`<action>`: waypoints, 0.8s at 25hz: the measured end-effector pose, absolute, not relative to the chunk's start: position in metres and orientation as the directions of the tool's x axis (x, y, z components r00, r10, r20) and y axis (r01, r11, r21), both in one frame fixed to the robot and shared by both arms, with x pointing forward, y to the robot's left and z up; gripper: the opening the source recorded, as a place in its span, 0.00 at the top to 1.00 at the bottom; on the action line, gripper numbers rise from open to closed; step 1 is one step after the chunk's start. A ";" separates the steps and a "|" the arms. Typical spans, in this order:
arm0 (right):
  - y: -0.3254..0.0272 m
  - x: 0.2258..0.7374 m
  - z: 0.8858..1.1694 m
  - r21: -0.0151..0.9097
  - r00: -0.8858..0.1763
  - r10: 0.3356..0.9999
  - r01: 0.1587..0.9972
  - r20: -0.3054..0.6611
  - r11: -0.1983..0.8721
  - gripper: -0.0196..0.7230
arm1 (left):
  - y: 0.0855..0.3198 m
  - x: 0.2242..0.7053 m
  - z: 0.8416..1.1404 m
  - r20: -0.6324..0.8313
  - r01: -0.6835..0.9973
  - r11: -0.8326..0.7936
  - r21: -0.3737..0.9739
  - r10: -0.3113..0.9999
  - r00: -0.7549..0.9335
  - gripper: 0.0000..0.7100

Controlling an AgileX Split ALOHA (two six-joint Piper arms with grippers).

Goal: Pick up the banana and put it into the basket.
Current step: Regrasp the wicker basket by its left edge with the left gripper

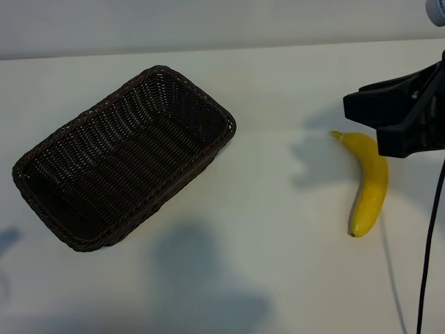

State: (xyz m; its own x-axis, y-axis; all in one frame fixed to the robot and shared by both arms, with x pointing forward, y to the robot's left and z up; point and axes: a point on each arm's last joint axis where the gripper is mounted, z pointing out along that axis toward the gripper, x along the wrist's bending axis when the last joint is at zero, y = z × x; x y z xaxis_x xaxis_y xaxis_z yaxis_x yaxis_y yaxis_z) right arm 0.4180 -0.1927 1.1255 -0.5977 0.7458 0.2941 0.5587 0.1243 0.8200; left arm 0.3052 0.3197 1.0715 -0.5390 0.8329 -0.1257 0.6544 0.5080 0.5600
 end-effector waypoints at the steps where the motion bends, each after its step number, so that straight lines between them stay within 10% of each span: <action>1: -0.193 0.418 1.126 0.820 -0.598 0.746 0.559 0.294 0.124 0.64 | 0.318 0.307 1.072 -0.149 0.646 0.511 0.568 0.835 -0.529 0.46; 20: -0.193 0.418 1.126 0.820 -0.598 0.746 0.559 0.294 0.124 0.64 | 0.316 0.382 1.014 -0.172 0.698 0.575 0.427 0.809 -0.562 0.46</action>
